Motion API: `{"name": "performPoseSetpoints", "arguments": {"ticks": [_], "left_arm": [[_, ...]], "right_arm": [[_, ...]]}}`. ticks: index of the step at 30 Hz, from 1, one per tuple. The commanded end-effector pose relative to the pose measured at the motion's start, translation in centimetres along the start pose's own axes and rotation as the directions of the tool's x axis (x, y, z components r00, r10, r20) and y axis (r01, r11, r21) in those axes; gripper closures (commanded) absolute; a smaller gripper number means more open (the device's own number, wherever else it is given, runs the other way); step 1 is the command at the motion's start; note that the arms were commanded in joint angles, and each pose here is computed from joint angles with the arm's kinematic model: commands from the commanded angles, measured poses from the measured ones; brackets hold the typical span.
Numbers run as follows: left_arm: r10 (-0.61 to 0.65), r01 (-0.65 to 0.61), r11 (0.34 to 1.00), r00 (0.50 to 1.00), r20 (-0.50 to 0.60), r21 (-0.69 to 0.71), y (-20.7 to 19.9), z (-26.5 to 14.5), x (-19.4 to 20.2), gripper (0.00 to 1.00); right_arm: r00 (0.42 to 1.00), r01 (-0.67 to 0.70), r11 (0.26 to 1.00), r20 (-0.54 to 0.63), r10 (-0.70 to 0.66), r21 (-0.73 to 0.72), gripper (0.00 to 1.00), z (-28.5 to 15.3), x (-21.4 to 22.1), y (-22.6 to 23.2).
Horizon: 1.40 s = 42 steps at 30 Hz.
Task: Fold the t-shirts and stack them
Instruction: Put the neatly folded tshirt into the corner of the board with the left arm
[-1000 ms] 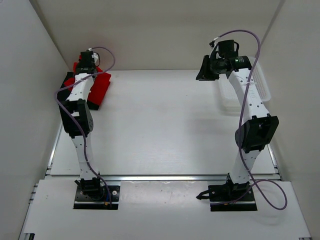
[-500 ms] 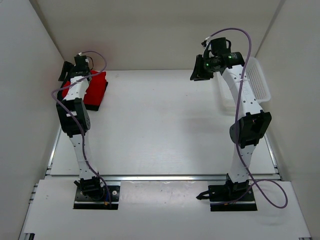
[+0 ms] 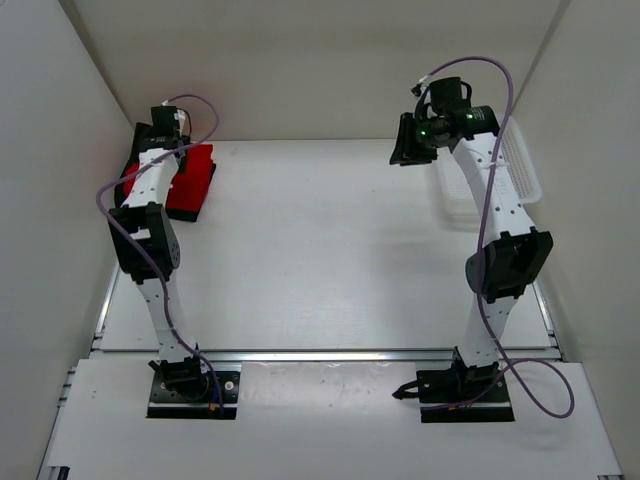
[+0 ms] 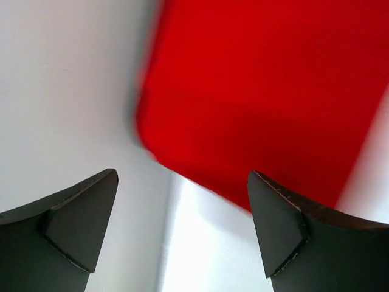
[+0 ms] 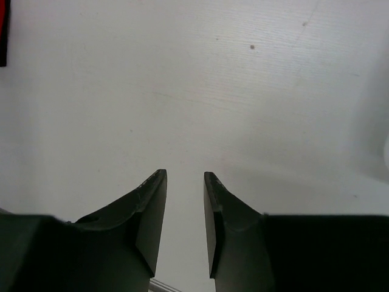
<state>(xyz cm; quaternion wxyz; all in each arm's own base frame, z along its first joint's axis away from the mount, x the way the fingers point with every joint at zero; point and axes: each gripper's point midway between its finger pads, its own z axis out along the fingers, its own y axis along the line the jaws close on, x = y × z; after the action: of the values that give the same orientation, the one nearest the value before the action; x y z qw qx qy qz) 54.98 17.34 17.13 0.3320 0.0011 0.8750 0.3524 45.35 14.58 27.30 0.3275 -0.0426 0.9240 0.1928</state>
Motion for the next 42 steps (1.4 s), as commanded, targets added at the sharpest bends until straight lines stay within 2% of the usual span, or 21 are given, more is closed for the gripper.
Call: {"name": "performPoseSetpoints", "arguments": {"ticks": [1,2,3,5,7,8,9,10,11,13,16,18,20,24,25,27,28,33,36,42], "left_arm": [[-0.114,0.044,0.883,0.986,0.122,0.468,-6.1,-12.7,-3.2,0.01],[-0.057,-0.034,0.823,0.988,0.143,0.566,-10.2,-16.5,-2.3,0.01],[-0.015,-0.063,0.793,0.992,0.122,0.606,-11.8,-18.2,-0.3,0.01],[0.113,-0.199,0.671,0.979,0.167,0.714,-17.4,-23.5,2.9,0.01],[0.246,-0.319,0.557,0.945,0.215,0.766,-20.4,-27.2,7.6,0.01],[0.276,-0.36,0.523,0.929,0.246,0.773,-21.6,-29.0,8.5,0.01],[0.308,-0.374,0.48,0.919,0.247,0.793,-22.2,-30.2,10.3,0.01],[0.356,-0.41,0.41,0.894,0.271,0.815,-23.2,-31.9,12.4,0.01],[0.372,-0.442,0.332,0.873,0.314,0.834,-24.0,-33.9,13.4,0.02],[0.368,-0.431,0.272,0.873,0.321,0.86,-24.4,-35.9,15.4,0.01],[0.377,-0.382,0.09,0.868,0.324,0.92,-24.8,-39.2,19.3,0.01],[0.398,-0.336,0.035,0.869,0.295,0.941,-24.7,-39.8,21.8,0.01],[0.43,-0.275,0.007,0.869,0.246,0.961,-23.9,-39.6,25.0,0.01],[0.415,-0.158,-0.041,0.895,0.161,0.987,-22.9,-39.8,28.0,0.02],[0.401,-0.171,-0.007,0.902,0.16,0.985,-22.7,-39.4,27.6,0.01],[0.37,-0.157,-0.013,0.917,0.151,0.987,-22.1,-38.9,27.0,0.01],[0.358,-0.161,0.012,0.922,0.146,0.987,-21.8,-38.6,26.7,0.02],[0.318,-0.166,0.04,0.937,0.145,0.985,-21.2,-38.1,26.1,0.02],[0.305,-0.175,0.042,0.94,0.154,0.984,-21.0,-38.2,25.9,0.01],[0.294,-0.182,0.048,0.942,0.161,0.982,-20.6,-38.2,25.7,0.01]], "right_arm": [[0.997,-0.002,0.997,0.076,-0.003,0.073,0.71,-5.3,-0.2,-2.4],[0.998,-0.027,0.995,0.061,0.021,0.092,0.69,-5.9,0.8,-3.4],[0.998,-0.042,0.992,0.041,0.037,0.115,0.63,-6.1,2.0,-4.2],[1.0,-0.016,0.985,0.013,0.014,0.172,0.4,-6.8,4.2,-4.6],[0.999,0.029,0.982,-0.022,-0.025,0.184,0.14,-7.6,6.9,-4.0],[0.997,0.029,0.986,-0.07,-0.017,0.162,0.01,-6.9,8.8,-3.8],[0.995,0.03,0.988,-0.103,-0.014,0.151,0.0,-6.8,10.8,-3.6],[0.995,0.028,0.99,-0.102,-0.014,0.138,0.01,-7.5,11.6,-3.1],[0.988,0.033,0.986,-0.156,-0.008,0.161,0.01,-7.0,13.7,-3.6],[0.97,0.061,0.981,-0.241,-0.015,0.186,0.01,-7.5,17.8,-4.0],[0.959,0.057,0.986,-0.283,-0.01,0.159,0.0,-8.7,20.9,-3.7],[0.96,0.021,0.989,-0.279,0.021,0.146,0.01,-9.5,22.3,-3.9],[0.958,0.0,0.982,-0.282,0.054,0.188,0.01,-10.5,23.4,-4.9],[0.95,-0.004,0.982,-0.306,0.063,0.189,0.01,-11.6,26.1,-5.0],[0.944,-0.022,0.982,-0.319,0.082,0.187,0.01,-11.8,27.2,-5.2],[0.939,-0.045,0.986,-0.329,0.098,0.163,0.01,-12.0,28.3,-4.8],[0.943,-0.046,0.986,-0.319,0.095,0.159,0.01,-12.0,28.5,-4.9],[0.946,-0.037,0.986,-0.313,0.087,0.163,0.01,-12.4,28.8,-4.9],[0.943,-0.023,0.99,-0.327,0.067,0.136,0.01,-12.3,28.9,-4.3],[0.958,-0.024,0.991,-0.281,0.06,0.133,0.0,-13.0,27.5,-4.2]]}}
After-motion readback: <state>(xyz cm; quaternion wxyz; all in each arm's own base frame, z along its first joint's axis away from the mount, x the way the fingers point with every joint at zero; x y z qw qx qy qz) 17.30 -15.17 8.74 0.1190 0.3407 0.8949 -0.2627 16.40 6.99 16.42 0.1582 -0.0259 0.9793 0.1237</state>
